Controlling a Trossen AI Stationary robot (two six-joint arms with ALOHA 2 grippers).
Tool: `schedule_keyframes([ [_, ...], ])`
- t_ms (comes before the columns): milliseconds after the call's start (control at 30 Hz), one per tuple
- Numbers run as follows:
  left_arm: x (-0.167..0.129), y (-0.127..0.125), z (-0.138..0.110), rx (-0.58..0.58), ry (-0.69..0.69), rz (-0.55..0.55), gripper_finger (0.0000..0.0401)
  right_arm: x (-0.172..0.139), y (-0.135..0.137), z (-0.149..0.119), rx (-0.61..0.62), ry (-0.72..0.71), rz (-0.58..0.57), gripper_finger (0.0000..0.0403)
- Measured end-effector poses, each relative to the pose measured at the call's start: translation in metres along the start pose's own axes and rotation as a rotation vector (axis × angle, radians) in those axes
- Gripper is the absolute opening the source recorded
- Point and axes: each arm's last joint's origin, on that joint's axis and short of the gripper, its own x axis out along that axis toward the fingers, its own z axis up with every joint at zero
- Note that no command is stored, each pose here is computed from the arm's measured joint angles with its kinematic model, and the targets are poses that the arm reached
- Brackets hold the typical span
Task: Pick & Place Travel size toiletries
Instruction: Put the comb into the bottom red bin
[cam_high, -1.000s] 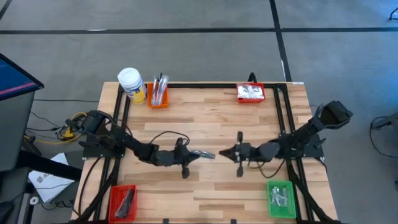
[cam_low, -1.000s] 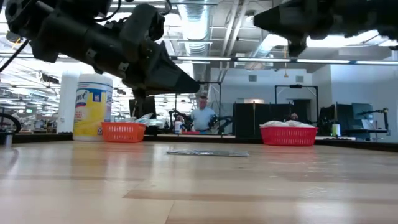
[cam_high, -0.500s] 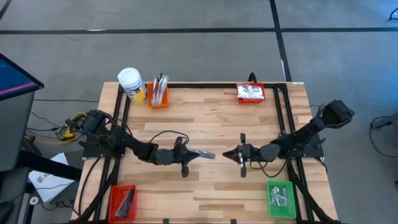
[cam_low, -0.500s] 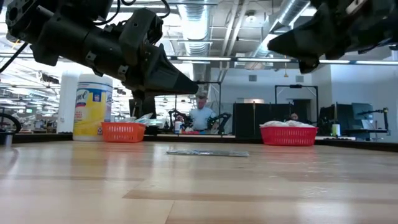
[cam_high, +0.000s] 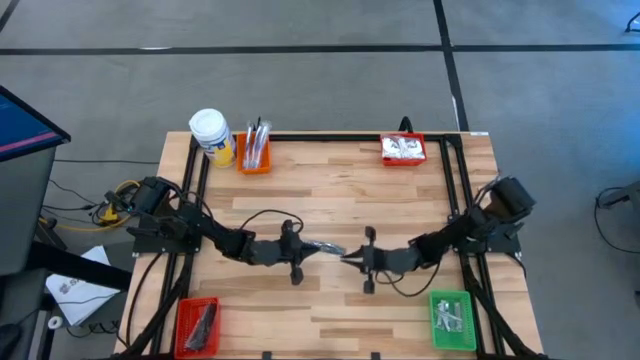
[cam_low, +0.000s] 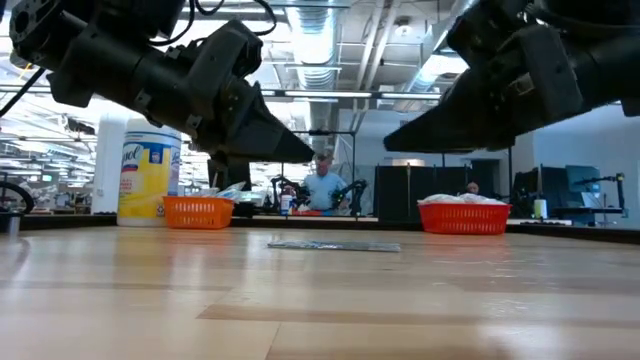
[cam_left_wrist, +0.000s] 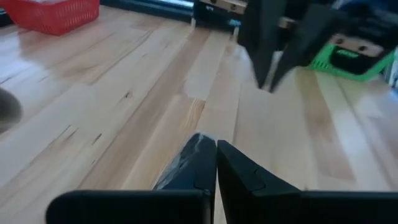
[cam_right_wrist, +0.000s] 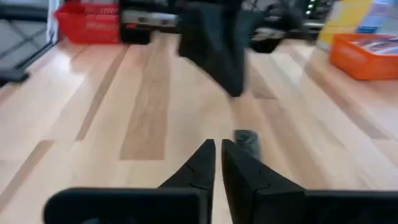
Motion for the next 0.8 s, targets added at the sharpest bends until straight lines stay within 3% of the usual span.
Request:
schedule_keyframes([
  [200, 0.0, 0.002, -0.005, 0.041, 0.044, 0.015, 0.0005, 0.018, 0.018, 0.0, -0.139, 0.109, 0.008, 0.0062],
  [367, 0.0, 0.002, -0.005, 0.04, 0.043, 0.015, 0.0008, 0.027, 0.023, -0.004, -0.229, 0.189, -0.031, 0.0119],
  [600, 0.003, 0.005, -0.004, -0.075, 0.051, 0.01, 0.0003, 0.025, 0.021, -0.002, -0.173, 0.2, -0.058, 0.0209],
  [800, 0.008, 0.009, -0.011, -0.088, 0.099, -0.019, 0.0002, 0.026, 0.017, 0.0, -0.163, 0.19, -0.091, 0.0244],
])
